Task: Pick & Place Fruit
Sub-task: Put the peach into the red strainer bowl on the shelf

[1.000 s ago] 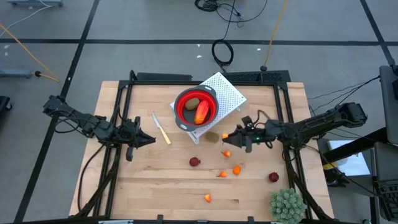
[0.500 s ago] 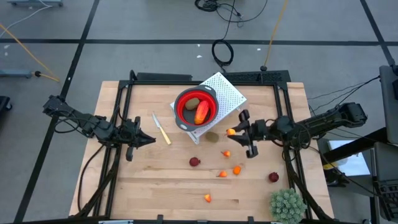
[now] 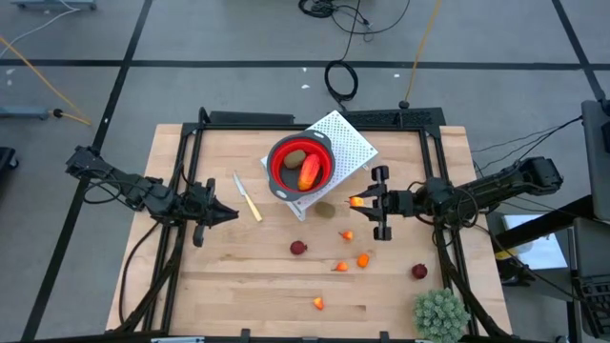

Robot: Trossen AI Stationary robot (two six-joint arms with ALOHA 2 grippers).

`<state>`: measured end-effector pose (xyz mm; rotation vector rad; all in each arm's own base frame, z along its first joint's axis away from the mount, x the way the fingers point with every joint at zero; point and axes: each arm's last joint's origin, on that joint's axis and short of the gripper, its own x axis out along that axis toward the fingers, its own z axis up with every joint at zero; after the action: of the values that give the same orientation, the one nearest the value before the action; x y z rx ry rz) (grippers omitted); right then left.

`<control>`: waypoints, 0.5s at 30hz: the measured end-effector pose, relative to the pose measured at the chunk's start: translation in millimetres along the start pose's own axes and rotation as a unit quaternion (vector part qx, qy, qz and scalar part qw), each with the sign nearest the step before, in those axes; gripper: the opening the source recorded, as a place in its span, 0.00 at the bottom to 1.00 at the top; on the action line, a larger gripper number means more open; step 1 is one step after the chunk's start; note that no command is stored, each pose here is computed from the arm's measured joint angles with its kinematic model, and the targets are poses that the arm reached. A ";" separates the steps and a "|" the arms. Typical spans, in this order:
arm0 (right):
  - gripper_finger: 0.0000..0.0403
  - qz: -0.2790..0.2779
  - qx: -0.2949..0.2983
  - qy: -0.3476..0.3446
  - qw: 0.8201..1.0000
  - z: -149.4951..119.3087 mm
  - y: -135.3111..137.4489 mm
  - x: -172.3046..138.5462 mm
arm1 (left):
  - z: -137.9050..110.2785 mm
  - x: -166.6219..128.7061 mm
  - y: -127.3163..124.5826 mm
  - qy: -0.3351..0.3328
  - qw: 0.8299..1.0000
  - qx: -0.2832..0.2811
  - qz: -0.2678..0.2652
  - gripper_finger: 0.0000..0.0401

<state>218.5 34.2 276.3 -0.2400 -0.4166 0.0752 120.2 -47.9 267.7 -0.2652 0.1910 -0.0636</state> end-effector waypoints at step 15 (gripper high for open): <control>0.21 0.067 0.143 -0.050 0.986 8.6 2.0 -0.6 | 0.0 0.1 0.0 0.000 1.000 0.000 0.000 0.06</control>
<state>214.4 37.9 283.2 0.0202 -0.4825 0.2784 120.2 -47.9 267.7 -0.2651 0.1912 -0.0631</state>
